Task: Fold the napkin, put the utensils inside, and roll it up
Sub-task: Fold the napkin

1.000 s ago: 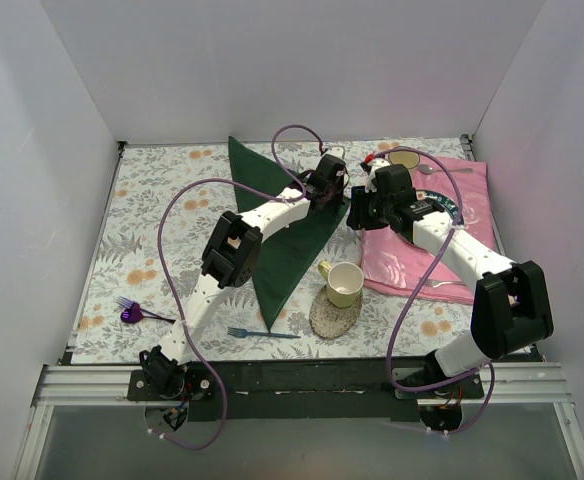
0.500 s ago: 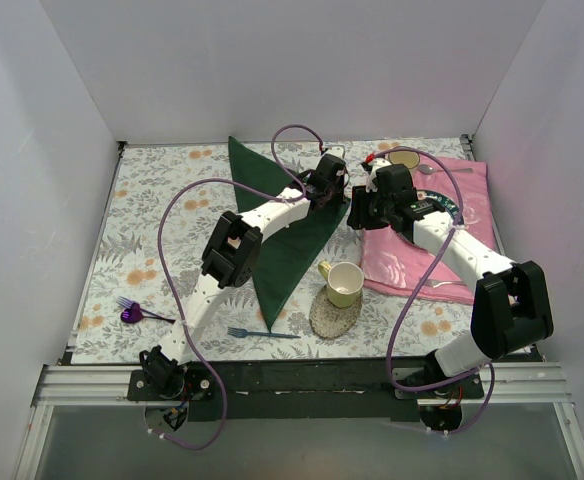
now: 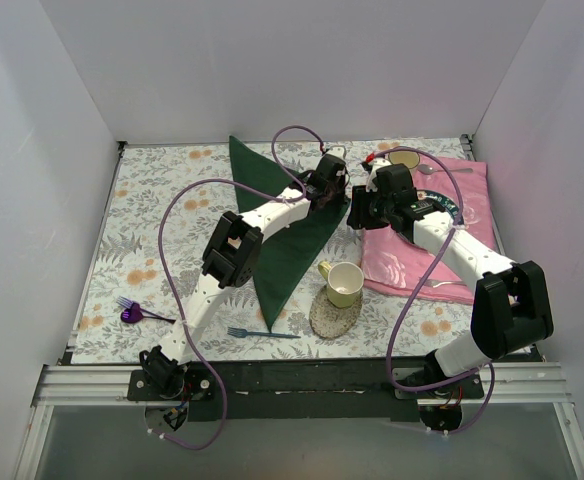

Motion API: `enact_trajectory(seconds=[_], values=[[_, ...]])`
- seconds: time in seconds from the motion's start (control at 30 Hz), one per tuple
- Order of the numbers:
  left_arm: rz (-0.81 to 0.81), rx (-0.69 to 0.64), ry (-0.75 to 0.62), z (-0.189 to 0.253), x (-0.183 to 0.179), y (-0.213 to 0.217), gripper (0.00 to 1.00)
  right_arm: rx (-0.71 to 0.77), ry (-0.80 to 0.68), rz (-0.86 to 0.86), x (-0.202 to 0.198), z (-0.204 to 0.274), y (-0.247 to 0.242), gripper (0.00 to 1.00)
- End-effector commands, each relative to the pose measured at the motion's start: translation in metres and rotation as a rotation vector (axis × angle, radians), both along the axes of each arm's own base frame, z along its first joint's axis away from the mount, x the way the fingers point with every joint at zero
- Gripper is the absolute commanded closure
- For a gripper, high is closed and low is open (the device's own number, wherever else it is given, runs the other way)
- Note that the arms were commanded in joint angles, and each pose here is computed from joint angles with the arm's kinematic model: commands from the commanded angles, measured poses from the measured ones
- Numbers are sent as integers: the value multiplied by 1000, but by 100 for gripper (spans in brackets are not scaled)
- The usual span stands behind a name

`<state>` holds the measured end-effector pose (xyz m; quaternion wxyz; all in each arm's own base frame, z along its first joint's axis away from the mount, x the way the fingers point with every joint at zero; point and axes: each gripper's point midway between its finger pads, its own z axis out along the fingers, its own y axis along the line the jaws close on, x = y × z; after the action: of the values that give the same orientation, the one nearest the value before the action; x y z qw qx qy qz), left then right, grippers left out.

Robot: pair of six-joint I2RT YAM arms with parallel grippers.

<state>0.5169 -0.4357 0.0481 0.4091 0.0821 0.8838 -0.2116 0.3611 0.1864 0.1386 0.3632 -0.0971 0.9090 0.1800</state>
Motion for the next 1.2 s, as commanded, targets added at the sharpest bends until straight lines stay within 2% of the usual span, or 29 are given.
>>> enact_trajectory(seconds=[0.0,0.03,0.1,0.17,0.2,0.23,0.27,0.3,0.37,0.4,0.43,0.47,0.5,0.53,0.57,0.6,0.63,0.7,0.73,0.8,0.83,0.87,0.93,0.97,1.0,1.07,1.1,1.13,1.17], values=[[-42,-143,-45,63,3,-20,72,27,-44,-16,8,10,-1,50],[-48,-180,-37,75,0,-22,61,26,-44,-24,9,11,-3,51],[-28,-216,-75,115,2,-13,48,30,-50,-30,12,14,-5,50],[-20,-259,-25,124,1,3,46,44,-50,-46,19,18,-7,50],[-5,-290,-32,149,0,14,29,53,-48,-43,20,20,-6,50],[20,-293,-14,155,-1,27,19,48,-35,-43,22,15,-5,50],[73,-269,66,138,-5,51,20,56,-32,-44,26,16,-3,50],[89,-286,53,169,-16,69,22,69,-40,-37,31,22,0,50],[137,-279,62,178,-33,103,35,72,6,-42,39,13,4,50],[123,-285,106,176,-71,123,45,101,-1,-20,45,25,13,50],[118,-296,122,175,-85,131,58,111,36,-5,44,17,19,51],[121,-301,157,167,-102,145,65,130,52,17,43,15,25,51],[88,-291,262,135,-132,151,71,150,55,47,43,20,33,53],[60,-318,252,146,-150,156,81,149,67,84,38,17,43,54],[53,-322,264,142,-159,163,85,136,65,133,33,17,52,55],[86,-296,297,120,-172,175,89,118,44,149,34,25,59,55],[98,-326,247,136,-174,182,92,101,28,195,25,29,77,55],[156,-386,264,132,-168,206,96,78,22,266,10,32,101,54],[203,-426,229,138,-150,226,96,90,10,296,6,41,111,54],[236,-468,227,137,-134,237,99,117,32,397,-18,37,143,53],[247,-531,201,149,-116,246,100,122,45,432,-27,33,154,53],[272,-543,227,136,-102,250,100,124,57,467,-37,28,165,53],[317,-607,182,142,-70,260,100,112,110,527,-61,10,189,53],[343,-643,232,123,-56,262,100,126,133,557,-71,5,198,53],[336,-694,263,119,-47,263,100,132,158,584,-83,-4,207,55],[327,-781,233,129,-18,267,100,164,182,623,-96,-13,217,59],[352,-774,283,98,-6,268,100,165,186,649,-104,-17,222,64],[346,-785,277,94,4,270,100,168,177,667,-106,-19,225,68],[329,-796,268,96,17,269,100,169,191,682,-111,-25,226,76]])
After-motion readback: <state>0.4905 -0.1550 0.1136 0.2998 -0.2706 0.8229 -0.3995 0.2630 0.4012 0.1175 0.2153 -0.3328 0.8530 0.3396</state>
